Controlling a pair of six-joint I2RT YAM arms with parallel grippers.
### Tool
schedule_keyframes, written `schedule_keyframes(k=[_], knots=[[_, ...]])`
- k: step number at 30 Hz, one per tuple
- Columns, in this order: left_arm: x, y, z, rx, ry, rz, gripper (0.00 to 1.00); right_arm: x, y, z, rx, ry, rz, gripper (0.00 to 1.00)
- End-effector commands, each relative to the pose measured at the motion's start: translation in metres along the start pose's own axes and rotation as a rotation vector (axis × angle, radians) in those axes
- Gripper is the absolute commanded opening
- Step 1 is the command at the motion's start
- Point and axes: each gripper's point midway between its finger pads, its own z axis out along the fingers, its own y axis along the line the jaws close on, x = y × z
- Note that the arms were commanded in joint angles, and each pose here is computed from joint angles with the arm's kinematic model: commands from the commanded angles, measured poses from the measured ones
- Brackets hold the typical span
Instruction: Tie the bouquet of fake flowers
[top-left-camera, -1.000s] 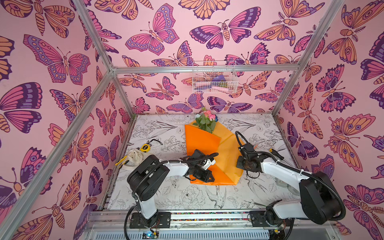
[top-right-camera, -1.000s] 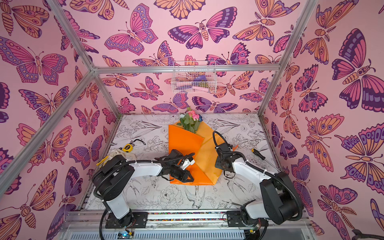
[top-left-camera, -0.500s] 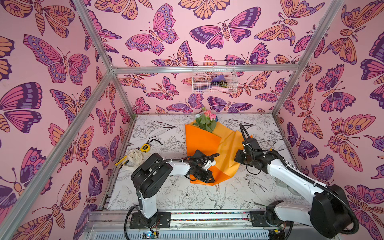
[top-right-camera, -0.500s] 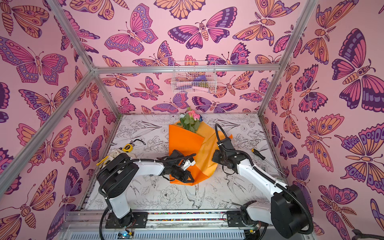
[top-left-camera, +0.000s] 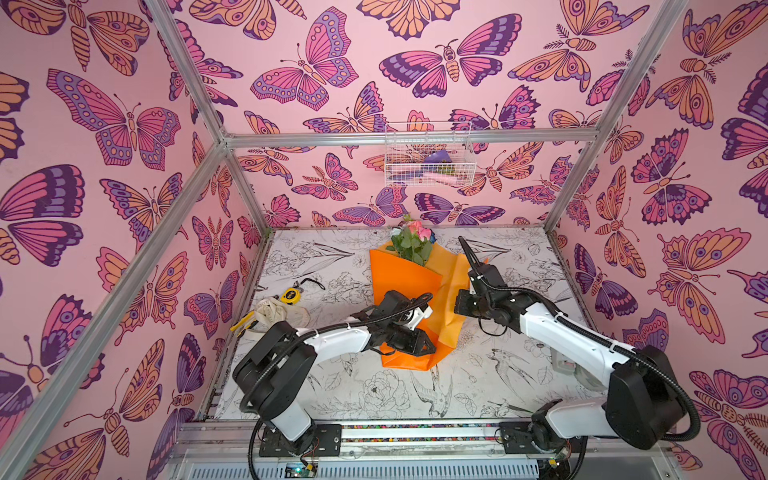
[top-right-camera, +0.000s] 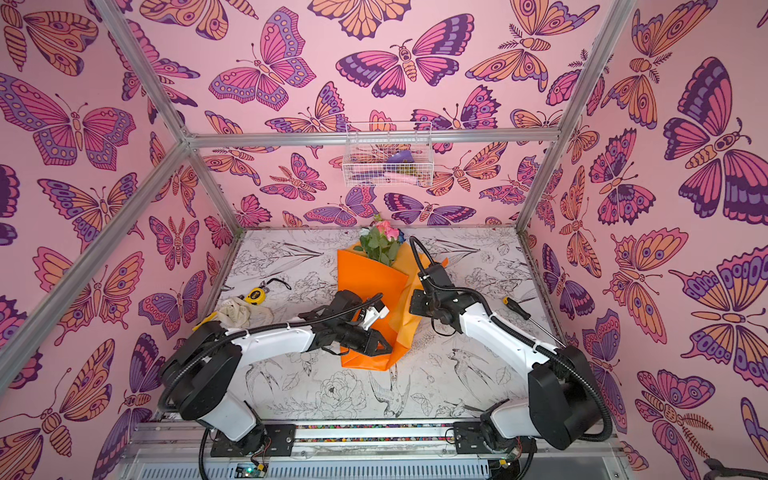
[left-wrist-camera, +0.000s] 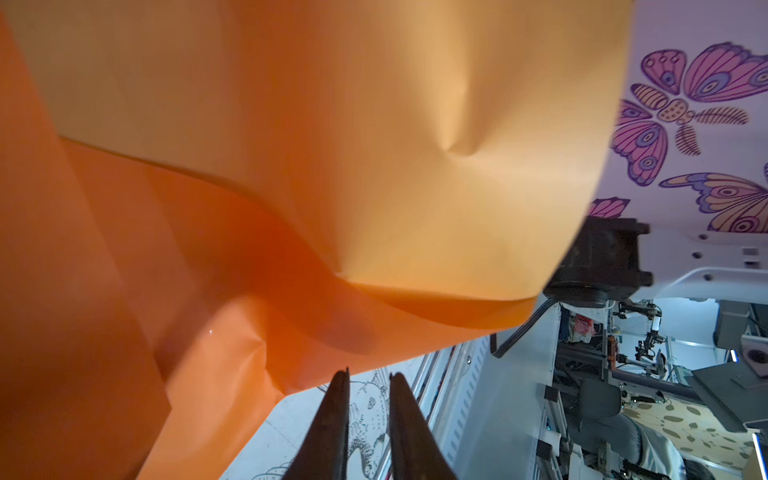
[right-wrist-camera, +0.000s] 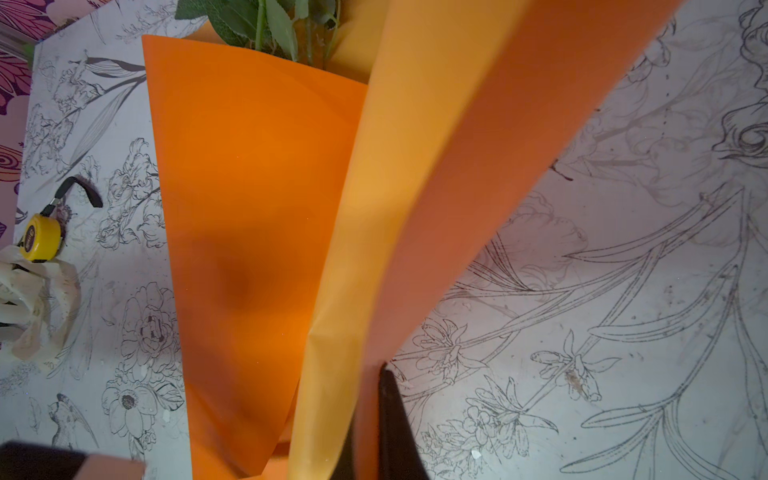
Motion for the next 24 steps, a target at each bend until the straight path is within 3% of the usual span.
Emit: schedule_keyframes(k=[1, 7, 19, 24], knots=[[-0.009, 0.017, -0.016, -0.098, -0.073, -0.096, 0.19, -0.011, 0.014, -0.004, -0.03, -0.015, -0.036, 0.0], [-0.01, 0.066, -0.031, -0.278, -0.165, -0.2, 0.17, -0.013, 0.022, -0.003, -0.033, -0.008, -0.063, 0.0], [0.001, 0.09, 0.003, -0.215, -0.132, -0.294, 0.09, -0.014, 0.066, 0.011, -0.061, 0.025, -0.188, 0.0], [0.007, 0.095, 0.007, -0.217, -0.116, -0.309, 0.08, -0.007, 0.094, 0.035, -0.084, 0.073, -0.242, 0.0]])
